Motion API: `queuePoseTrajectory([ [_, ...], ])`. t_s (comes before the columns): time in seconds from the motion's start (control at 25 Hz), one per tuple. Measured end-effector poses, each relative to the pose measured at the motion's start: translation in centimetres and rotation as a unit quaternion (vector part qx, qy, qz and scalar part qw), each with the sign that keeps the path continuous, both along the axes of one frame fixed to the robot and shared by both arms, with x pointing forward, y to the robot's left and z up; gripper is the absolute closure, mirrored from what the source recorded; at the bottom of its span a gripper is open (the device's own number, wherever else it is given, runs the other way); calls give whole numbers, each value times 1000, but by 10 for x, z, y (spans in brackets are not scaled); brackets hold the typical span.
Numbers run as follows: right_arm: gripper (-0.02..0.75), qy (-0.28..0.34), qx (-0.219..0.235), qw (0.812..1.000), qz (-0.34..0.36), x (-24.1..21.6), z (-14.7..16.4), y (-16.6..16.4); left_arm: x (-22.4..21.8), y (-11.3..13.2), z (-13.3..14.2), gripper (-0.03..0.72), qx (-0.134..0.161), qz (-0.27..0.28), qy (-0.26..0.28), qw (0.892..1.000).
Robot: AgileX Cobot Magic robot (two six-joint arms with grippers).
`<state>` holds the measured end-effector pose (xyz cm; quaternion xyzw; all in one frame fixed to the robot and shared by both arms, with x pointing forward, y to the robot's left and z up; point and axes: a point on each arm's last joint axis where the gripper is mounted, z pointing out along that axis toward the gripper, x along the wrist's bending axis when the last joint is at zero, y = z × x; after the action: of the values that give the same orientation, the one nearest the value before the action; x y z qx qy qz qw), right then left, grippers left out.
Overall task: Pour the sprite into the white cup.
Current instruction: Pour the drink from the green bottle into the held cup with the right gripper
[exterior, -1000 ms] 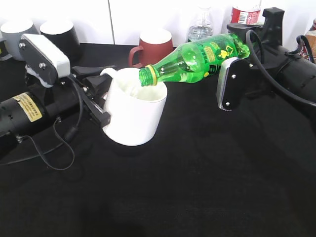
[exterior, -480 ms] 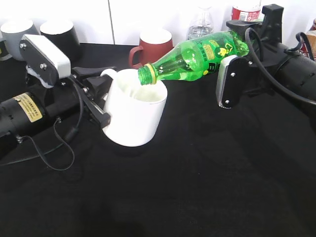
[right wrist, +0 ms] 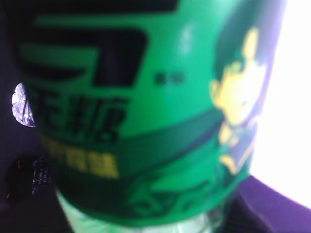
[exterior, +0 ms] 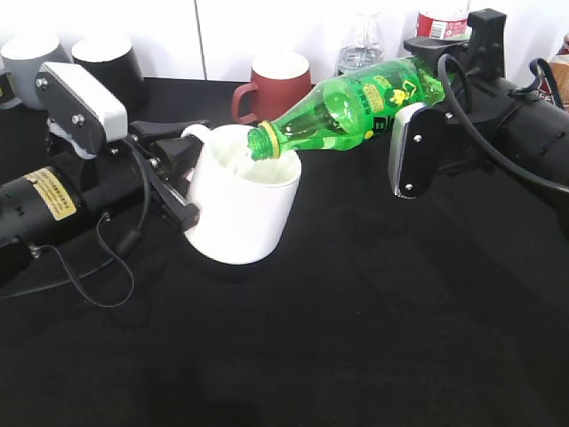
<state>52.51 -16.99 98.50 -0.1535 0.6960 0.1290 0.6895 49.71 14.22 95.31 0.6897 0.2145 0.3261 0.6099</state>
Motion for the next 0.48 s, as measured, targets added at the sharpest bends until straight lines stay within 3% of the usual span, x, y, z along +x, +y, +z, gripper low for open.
queuePoseTrajectory([
  [0.48, 330, -2, -1, 1000, 3, 1, 1, 1, 0, 0, -1, 651, 3, 0, 2, 1000],
])
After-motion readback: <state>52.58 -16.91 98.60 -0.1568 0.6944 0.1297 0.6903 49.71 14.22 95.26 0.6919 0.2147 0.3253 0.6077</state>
